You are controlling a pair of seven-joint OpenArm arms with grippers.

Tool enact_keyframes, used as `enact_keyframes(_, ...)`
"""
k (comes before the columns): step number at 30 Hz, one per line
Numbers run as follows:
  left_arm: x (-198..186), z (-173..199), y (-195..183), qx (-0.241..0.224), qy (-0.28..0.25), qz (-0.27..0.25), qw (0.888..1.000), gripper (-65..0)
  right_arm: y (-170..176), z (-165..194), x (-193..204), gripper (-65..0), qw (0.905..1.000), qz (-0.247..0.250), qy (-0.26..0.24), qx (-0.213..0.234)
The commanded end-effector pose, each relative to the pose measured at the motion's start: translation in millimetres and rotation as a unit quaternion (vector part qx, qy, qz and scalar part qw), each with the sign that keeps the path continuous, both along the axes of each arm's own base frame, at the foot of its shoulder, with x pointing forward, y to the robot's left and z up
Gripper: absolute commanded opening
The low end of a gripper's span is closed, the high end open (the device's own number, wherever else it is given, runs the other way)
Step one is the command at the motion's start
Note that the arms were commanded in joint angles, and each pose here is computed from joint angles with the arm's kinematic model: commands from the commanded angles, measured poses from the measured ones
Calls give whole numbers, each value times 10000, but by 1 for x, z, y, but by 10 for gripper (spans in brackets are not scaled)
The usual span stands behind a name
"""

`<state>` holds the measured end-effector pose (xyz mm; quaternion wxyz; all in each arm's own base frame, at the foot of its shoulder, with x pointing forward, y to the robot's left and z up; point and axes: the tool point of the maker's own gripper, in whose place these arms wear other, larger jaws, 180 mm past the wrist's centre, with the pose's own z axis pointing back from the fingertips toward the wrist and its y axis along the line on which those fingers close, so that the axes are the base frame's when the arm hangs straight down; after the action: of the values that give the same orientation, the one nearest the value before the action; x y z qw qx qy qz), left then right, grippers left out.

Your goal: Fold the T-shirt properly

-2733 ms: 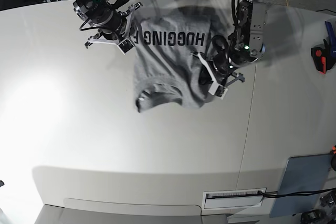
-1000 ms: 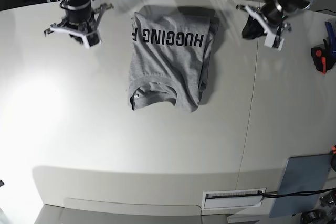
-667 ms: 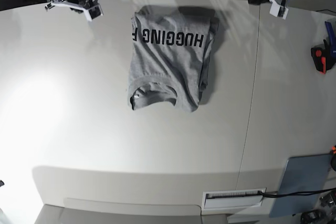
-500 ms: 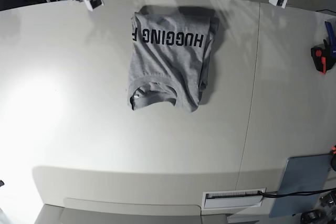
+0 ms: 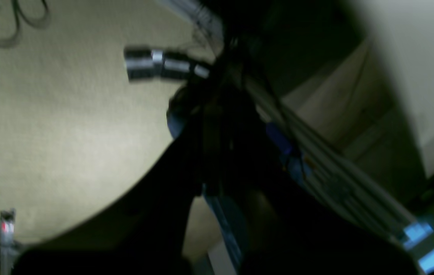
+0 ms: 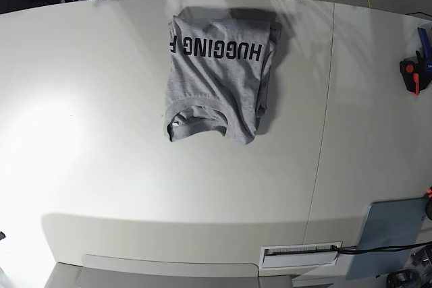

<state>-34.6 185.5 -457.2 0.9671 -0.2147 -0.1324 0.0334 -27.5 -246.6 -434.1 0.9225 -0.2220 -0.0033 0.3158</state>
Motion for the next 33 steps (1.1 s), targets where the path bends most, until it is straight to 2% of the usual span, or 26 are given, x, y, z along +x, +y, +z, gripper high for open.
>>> enact_keyframes(1,-9,-2,4,16,86,30,10000,-616,-7,-2,-3,-650,9999,4,31,-117)
enact_keyframes(4,-28,-24,9,29,495,146,9987,-616,-19,-22,-16,-650,9992,-79,345,-160)
enact_keyframes(8,-40,-51,8,-157,854,531,9948,-615,-25,-56,-31,-650,9955,-252,898,157)
enact_keyframes(11,-37,-70,8,-254,847,909,9919,-615,-30,-80,-31,-650,9928,-429,1057,372)
enact_keyframes(14,-32,-90,10,-164,753,1097,9910,-615,-41,-101,-25,-650,9907,-671,1067,505)
enact_keyframes(16,-30,-102,10,-102,790,1067,9911,-615,-48,-115,-22,-650,9892,-841,1098,477)
enact_keyframes(22,-13,-128,0,-167,855,1087,9902,-615,-45,-162,-21,-650,9836,-1306,868,888)
enact_keyframes(29,-13,-147,-12,-174,974,938,9907,-615,-10,-200,-43,-650,9721,-1610,721,1550)
enact_keyframes(33,-22,-152,-18,-104,984,613,9932,-615,9,-208,-42,-650,9673,-1753,805,1649)
